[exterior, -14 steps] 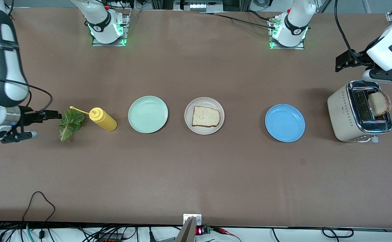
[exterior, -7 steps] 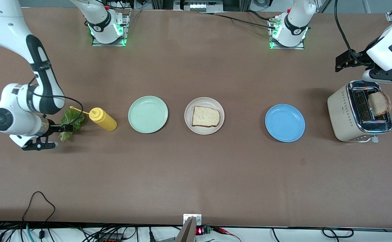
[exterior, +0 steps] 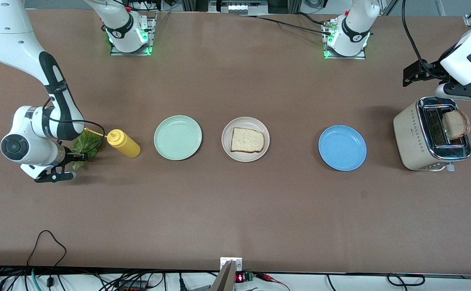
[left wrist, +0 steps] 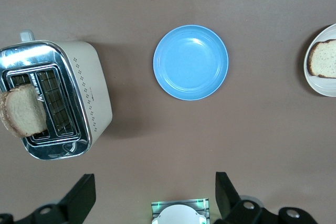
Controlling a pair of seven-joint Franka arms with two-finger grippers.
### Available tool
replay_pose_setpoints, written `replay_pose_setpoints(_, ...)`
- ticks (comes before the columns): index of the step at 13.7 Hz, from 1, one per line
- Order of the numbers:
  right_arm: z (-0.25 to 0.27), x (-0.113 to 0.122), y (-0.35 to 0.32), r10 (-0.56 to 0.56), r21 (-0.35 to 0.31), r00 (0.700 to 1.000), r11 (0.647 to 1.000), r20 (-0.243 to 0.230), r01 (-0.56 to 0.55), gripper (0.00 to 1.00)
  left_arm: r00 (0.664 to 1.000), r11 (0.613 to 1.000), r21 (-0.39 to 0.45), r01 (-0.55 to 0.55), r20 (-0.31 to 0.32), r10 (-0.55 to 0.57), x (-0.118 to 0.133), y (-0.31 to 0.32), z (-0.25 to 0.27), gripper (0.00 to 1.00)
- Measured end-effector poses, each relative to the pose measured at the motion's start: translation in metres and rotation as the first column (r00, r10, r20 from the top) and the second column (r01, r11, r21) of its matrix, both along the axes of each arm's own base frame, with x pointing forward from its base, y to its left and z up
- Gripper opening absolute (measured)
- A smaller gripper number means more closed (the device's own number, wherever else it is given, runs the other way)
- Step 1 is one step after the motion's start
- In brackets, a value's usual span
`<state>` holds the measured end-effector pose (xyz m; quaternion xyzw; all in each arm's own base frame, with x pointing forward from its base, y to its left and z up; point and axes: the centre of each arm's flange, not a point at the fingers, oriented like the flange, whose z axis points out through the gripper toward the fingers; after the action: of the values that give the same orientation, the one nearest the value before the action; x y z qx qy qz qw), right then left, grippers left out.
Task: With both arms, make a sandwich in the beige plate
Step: 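Grasp the green lettuce leaf with the right gripper, then carry the lettuce leaf over the bread on the beige plate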
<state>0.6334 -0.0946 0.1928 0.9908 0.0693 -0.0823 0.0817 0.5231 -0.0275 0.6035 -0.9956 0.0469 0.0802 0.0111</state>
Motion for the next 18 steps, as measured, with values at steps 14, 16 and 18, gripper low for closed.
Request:
replay_pose_setpoints(14,0.174,0.009,0.035,0.586,0.095,0.808,0.81,-0.068,-0.579,0.04,0.999,0.999,0.001,0.04,0.005,-0.04,-0.001,-0.022,0.002,1.0)
replay_pose_setpoints(16,0.215,0.013,0.064,0.668,0.16,0.743,0.738,-0.041,-0.655,0.04,0.999,0.999,0.0,0.045,0.013,-0.045,0.001,-0.025,0.005,1.0)
replay_pose_setpoints(18,0.255,0.015,0.095,0.73,0.219,0.684,0.667,0.001,-0.712,0.04,0.999,0.999,0.0,0.051,0.016,-0.051,0.003,-0.027,0.006,1.0)
